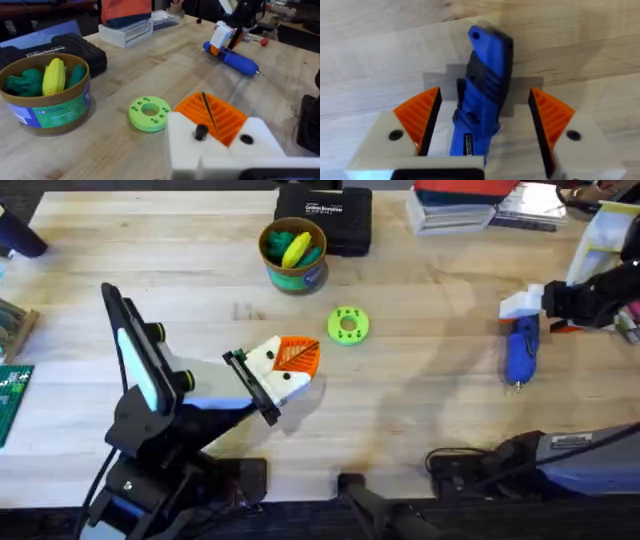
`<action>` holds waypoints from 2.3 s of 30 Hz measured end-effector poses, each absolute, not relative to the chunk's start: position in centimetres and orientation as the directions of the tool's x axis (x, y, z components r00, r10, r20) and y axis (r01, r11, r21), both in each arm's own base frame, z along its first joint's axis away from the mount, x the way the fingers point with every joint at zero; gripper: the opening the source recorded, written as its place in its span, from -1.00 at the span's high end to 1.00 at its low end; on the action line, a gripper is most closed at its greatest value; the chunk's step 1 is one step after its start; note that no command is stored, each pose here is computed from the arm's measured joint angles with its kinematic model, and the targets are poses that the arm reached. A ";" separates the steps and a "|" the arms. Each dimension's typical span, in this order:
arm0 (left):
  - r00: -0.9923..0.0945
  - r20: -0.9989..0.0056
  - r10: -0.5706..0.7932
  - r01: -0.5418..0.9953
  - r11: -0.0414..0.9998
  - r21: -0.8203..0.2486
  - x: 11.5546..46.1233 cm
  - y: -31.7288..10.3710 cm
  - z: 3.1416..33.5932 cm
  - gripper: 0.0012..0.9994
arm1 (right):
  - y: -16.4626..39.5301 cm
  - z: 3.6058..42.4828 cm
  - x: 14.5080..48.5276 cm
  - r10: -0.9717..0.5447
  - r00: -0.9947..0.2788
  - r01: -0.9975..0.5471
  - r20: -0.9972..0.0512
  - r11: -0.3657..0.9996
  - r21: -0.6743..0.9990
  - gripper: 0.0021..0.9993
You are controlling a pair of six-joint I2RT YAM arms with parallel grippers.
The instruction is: Pick up the gripper from the table and insert it into the empty holder that is missing its gripper. Then pick up a screw, insert it into the mounting hole, and use the screwdriver to tighten it. Finally, clean up the table by picking up the vegetable and placing it into the bucket.
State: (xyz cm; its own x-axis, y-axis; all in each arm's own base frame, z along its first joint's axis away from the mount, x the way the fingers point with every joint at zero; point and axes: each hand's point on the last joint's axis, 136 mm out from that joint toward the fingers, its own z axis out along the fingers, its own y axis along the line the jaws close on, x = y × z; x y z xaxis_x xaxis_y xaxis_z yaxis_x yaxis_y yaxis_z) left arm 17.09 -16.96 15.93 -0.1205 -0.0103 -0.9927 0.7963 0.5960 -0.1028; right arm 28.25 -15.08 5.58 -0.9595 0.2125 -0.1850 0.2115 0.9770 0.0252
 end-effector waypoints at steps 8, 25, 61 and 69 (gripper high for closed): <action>-0.120 -0.993 -0.010 0.796 0.597 -0.103 17.1 -17.0 15.9 0.97 | -15.0 5.3 28.3 0.209 -0.962 0.207 -0.179 0.978 0.027 -0.99; -0.120 -0.993 -0.011 0.794 0.599 -0.103 17.1 -16.9 15.9 0.97 | -14.5 3.5 29.2 0.154 -0.978 0.158 -0.144 0.987 -0.017 -0.17; -0.120 -0.993 -0.011 0.794 0.599 -0.103 17.1 -16.9 15.9 0.97 | -11.7 23.0 29.3 0.063 -0.744 0.142 -0.665 0.988 -0.066 0.94; -0.120 -0.993 -0.011 0.794 0.599 -0.103 17.1 -16.9 15.9 0.97 | -5.3 26.2 30.7 0.008 -0.526 0.007 -0.851 1.000 0.005 0.94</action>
State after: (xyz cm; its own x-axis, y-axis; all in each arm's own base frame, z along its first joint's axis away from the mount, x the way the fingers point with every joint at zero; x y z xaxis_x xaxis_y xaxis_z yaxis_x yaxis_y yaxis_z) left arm 17.14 -16.93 15.93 -0.1203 -0.0105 -0.9927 0.7944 0.5987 -0.1026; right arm 30.67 -5.27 26.23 -0.5257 0.0078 -0.8506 0.0074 1.0000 0.0046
